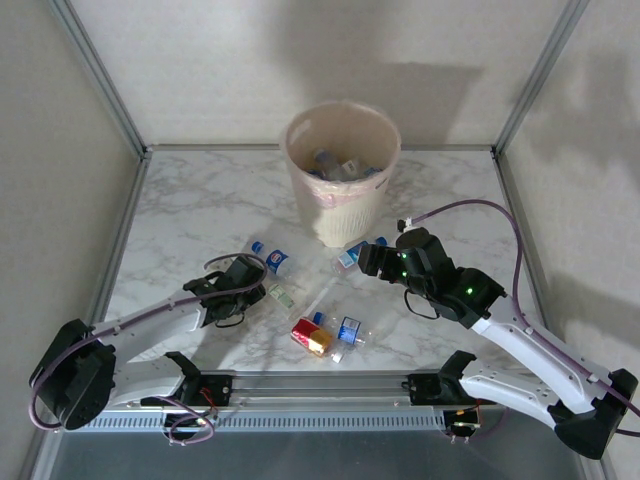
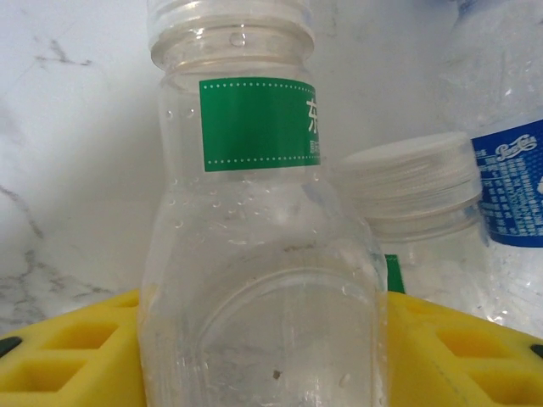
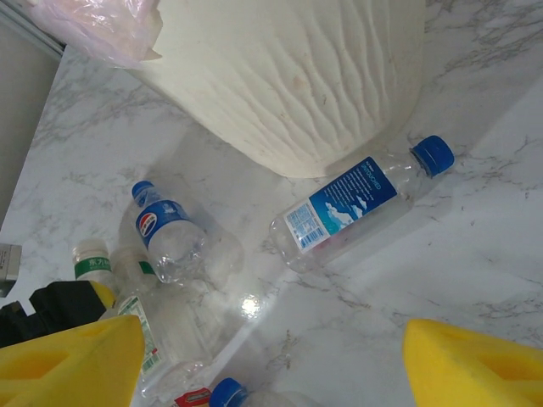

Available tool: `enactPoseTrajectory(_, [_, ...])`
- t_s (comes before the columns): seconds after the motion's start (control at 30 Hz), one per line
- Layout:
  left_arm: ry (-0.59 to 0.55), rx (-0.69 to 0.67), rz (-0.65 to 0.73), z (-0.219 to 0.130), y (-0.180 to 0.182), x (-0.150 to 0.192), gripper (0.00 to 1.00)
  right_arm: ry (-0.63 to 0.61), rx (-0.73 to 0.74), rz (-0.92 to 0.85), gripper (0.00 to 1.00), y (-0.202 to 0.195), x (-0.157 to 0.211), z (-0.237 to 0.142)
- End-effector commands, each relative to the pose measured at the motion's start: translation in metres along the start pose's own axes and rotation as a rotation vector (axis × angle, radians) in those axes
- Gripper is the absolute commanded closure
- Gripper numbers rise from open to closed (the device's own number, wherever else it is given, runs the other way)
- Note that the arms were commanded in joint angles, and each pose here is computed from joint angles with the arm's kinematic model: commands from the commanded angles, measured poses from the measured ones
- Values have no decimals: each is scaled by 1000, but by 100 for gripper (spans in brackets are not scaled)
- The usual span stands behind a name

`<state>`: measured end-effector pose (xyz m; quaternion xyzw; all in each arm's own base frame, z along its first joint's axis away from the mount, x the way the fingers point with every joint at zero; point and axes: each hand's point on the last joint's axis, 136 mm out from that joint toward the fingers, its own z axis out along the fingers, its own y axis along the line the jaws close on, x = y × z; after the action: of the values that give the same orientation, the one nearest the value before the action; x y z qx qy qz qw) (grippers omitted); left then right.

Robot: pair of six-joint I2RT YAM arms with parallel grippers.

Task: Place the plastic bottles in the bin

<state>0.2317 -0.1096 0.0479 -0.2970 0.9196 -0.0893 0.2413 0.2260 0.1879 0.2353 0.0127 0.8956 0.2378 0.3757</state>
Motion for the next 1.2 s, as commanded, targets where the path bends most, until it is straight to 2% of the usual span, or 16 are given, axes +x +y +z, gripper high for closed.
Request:
enactPoseTrajectory(0.0, [-55, -30, -36, -19, 7, -14, 46, -7, 17, 2, 20, -3, 0, -1])
enactPoseTrajectory(0.17, [-150, 44, -58, -66, -11, -47, 47, -22, 18, 3, 20, -1, -5, -3])
enactPoseTrajectory(0.33, [-244, 127, -33, -123, -46, -87, 47, -24, 8, 9, 20, 0, -4, -4])
enactPoseTrajectory(0.53, [-357, 310, 5, -201, -119, -142, 48, -27, 12, 16, 21, -6, 0, -4])
enactPoseTrajectory(0.63, [-399, 406, 16, -230, -158, -163, 48, -25, 9, 19, 21, -6, 2, -3])
enactPoseTrajectory(0.87, [-403, 631, 62, -263, -259, -190, 47, -11, -1, 32, 21, -7, 9, 3])
enactPoseTrajectory(1.07, [-433, 720, 60, -263, -324, -213, 46, -17, -26, 54, 22, -5, 8, -4])
enactPoseTrajectory(1.17, [-414, 731, 50, -248, -344, -223, 46, -17, -34, 64, 22, -5, 8, -8])
